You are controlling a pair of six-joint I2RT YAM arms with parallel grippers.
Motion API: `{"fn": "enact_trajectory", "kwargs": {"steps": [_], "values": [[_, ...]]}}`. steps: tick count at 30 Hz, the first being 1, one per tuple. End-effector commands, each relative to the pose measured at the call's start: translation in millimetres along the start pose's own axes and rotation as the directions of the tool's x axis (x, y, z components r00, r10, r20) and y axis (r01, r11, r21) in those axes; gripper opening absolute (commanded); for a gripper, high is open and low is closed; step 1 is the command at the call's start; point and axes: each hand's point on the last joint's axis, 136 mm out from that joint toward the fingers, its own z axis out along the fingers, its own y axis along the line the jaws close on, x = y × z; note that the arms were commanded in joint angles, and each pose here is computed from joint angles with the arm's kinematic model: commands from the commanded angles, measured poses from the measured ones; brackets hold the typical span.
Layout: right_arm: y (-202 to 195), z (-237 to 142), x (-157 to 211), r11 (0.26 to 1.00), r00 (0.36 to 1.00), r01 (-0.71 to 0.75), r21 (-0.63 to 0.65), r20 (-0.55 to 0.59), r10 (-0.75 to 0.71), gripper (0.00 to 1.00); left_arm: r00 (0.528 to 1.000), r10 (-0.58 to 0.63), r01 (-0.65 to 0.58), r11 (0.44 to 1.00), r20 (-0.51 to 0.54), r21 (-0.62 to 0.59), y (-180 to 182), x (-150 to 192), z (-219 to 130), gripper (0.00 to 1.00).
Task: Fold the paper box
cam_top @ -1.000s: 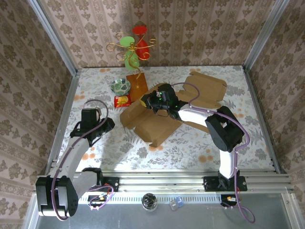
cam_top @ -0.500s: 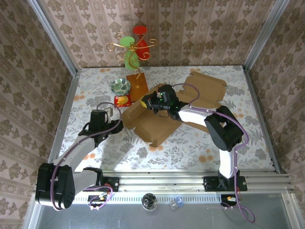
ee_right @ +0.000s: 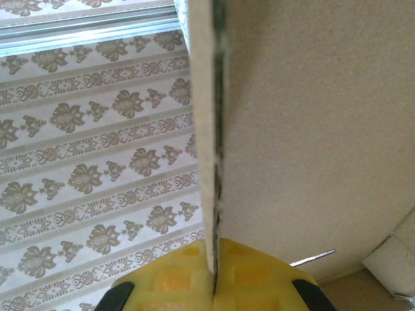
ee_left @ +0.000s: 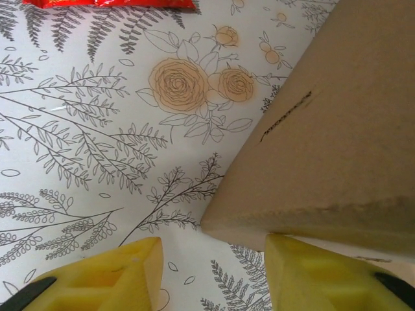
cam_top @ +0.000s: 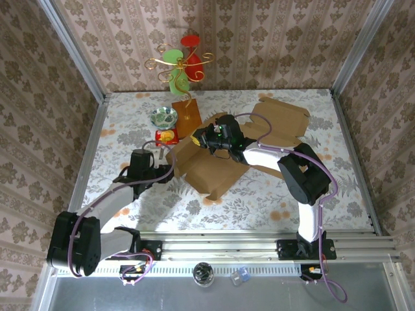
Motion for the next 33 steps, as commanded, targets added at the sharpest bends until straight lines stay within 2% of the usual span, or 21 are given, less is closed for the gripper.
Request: {"fn": "enact_trajectory", "kwargs": {"steps": [1, 4, 11, 18, 22, 29, 33], "values": [[-13.8, 4.9, 1.3, 0.999, 1.000, -0.020, 0.026, -0.018, 0.021, 0.00, 0.997, 0.068, -0.068, 0.998, 0.038, 0.006, -8.7, -12.2, 0.0, 0.46], [-12.6, 5.7, 0.9, 1.000, 1.000, -0.021, 0.022, -0.018, 0.022, 0.00, 0.994, 0.103, -0.103, 0.995, 0.034, 0.003, -13.3, -11.2, 1.7, 0.45], [-7.7, 6.7, 2.2, 1.000, 1.000, -0.024, 0.001, -0.016, 0.024, 0.00, 0.987, 0.155, -0.155, 0.988, 0.031, -0.027, -17.1, -15.5, 3.7, 0.37], [2.1, 7.5, 0.9, 0.999, 1.000, -0.026, -0.027, -0.010, 0.025, 0.00, 0.978, 0.199, -0.197, 0.980, 0.062, -0.032, -24.5, -25.2, -0.3, 0.35], [3.7, 7.4, 2.2, 0.999, 0.999, -0.031, -0.033, -0.013, 0.030, 0.00, 0.974, 0.213, -0.213, 0.977, 0.079, -0.007, -30.3, -28.3, -1.4, 0.30], [3.6, 7.6, 2.3, 0.998, 0.999, -0.042, -0.038, -0.018, 0.041, 0.00, 0.965, 0.238, -0.239, 0.971, 0.107, -0.003, -34.4, -32.6, -7.9, 0.25], [5.5, 7.3, 2.7, 0.998, 0.999, -0.048, -0.031, -0.023, 0.047, 0.00, 0.959, 0.254, -0.259, 0.965, 0.128, 0.028, -39.7, -32.3, -10.6, 0.17]]}}
